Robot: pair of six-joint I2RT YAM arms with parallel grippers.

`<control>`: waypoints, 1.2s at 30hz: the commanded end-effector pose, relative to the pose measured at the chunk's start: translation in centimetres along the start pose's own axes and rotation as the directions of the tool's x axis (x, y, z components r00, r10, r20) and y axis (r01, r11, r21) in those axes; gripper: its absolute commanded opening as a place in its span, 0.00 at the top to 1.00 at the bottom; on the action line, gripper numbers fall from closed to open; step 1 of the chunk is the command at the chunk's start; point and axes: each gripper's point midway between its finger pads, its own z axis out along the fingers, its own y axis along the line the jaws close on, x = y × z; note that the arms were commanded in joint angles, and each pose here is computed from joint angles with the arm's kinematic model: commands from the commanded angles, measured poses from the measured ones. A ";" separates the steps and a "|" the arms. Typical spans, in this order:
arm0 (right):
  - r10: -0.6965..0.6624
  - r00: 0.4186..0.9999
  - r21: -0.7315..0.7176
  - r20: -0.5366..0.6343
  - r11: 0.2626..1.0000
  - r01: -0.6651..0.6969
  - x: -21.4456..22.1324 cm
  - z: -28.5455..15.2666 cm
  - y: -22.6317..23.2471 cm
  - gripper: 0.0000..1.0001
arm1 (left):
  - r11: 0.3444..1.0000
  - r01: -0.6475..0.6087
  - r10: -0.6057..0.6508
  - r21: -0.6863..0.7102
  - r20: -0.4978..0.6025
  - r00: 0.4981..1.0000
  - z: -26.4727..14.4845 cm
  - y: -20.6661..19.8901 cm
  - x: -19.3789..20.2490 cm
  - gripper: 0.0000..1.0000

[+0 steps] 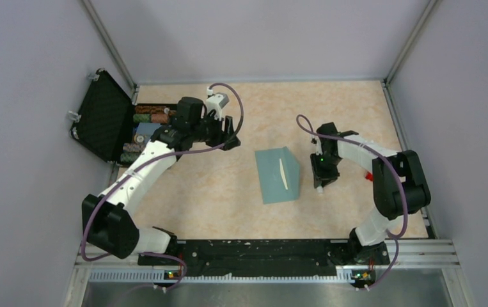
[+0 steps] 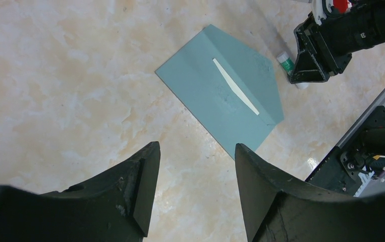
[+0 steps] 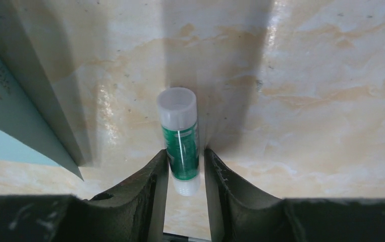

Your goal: Place the letter into the envelope and seal it

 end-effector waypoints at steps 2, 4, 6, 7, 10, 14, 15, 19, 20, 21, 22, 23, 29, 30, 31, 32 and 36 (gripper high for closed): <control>-0.012 1.000 0.074 0.013 0.997 0.011 -0.7 0.2 -1.1 0.77 | 0.999 -0.043 0.041 0.032 0.071 0.997 -1.2 -1.1 -2.1 0.39; -0.033 0.999 0.062 0.018 0.998 0.032 -0.8 -0.1 -0.9 0.87 | 0.998 -0.044 0.041 0.041 0.073 0.996 -1.1 -1.2 -2.1 0.39; -0.060 0.997 0.032 0.049 0.998 0.058 -1.3 -1.1 -0.3 0.96 | 0.997 -0.054 0.050 0.057 0.074 0.996 -1.1 -1.5 -2.1 0.39; -0.096 0.993 -0.002 0.074 0.995 0.096 -1.8 -2.0 0.3 1.00 | 0.995 -0.073 0.068 0.074 0.077 0.995 -1.2 -1.8 -2.2 0.40; -0.217 0.956 -0.123 0.198 0.962 0.244 -3.4 -5.8 3.0 1.00 | 0.948 -0.273 0.252 0.162 0.140 0.958 -2.6 -4.0 -2.3 0.42; -0.385 0.857 -0.359 0.343 0.789 0.498 -3.1 -11.9 8.3 1.00 | 0.662 -0.744 0.682 0.093 0.337 0.649 -4.6 -7.0 -2.3 0.41; -0.405 0.841 -0.424 0.358 0.733 0.533 -2.4 -13.2 9.6 1.00 | 0.542 -0.838 0.764 0.063 0.379 0.522 -5.2 -8.0 -2.1 0.41; -0.396 0.853 -0.621 0.341 0.586 0.521 -0.4 -16.5 13.4 1.00 | 0.136 -0.985 0.874 -0.106 0.482 0.069 -6.2 -11.3 -1.8 0.36; -0.385 0.858 -0.655 0.339 0.558 0.509 -0.2 -17.1 14.3 1.00 | 0.064 -0.988 0.871 -0.138 0.491 -0.012 -6.0 -11.9 -1.8 0.35; -0.374 0.860 -0.674 0.347 0.538 0.506 -0.1 -17.8 15.0 1.00 | 0.000 -0.986 0.864 -0.165 0.497 -0.083 -5.8 -12.6 -1.8 0.34; -0.361 0.861 -0.689 0.357 0.521 0.504 -0.1 -18.3 15.6 1.00 | -0.050 -0.981 0.854 -0.185 0.502 -0.138 -5.5 -13.1 -1.8 0.31; -0.347 0.865 -0.701 0.363 0.509 0.499 -0.2 -18.8 16.1 1.00 | -0.099 -0.975 0.842 -0.198 0.505 -0.188 -5.2 -13.6 -1.8 0.29; -0.364 0.858 -0.735 0.364 0.454 0.504 0.3 -20.0 18.9 1.00 | -0.330 -0.919 0.771 -0.218 0.499 -0.395 -2.6 -15.4 -0.3 0.29; -0.373 0.856 -0.739 0.359 0.446 0.505 0.6 -19.9 19.3 1.00 | -0.346 -0.913 0.763 -0.216 0.502 -0.408 -2.2 -15.7 -0.1 0.29; -0.376 0.857 -0.748 0.353 0.437 0.500 0.8 -20.0 19.6 1.00 | -0.360 -0.908 0.755 -0.214 0.504 -0.419 -1.9 -16.0 0.1 0.30; -0.375 0.860 -0.755 0.347 0.433 0.493 0.9 -20.0 19.9 1.00 | -0.373 -0.903 0.748 -0.213 0.506 -0.429 -1.7 -16.2 0.3 0.30; -0.361 0.870 -0.775 0.334 0.420 0.472 1.2 -20.1 20.4 1.00 | -0.412 -0.891 0.733 -0.191 0.511 -0.449 -0.9 -16.6 1.2 0.31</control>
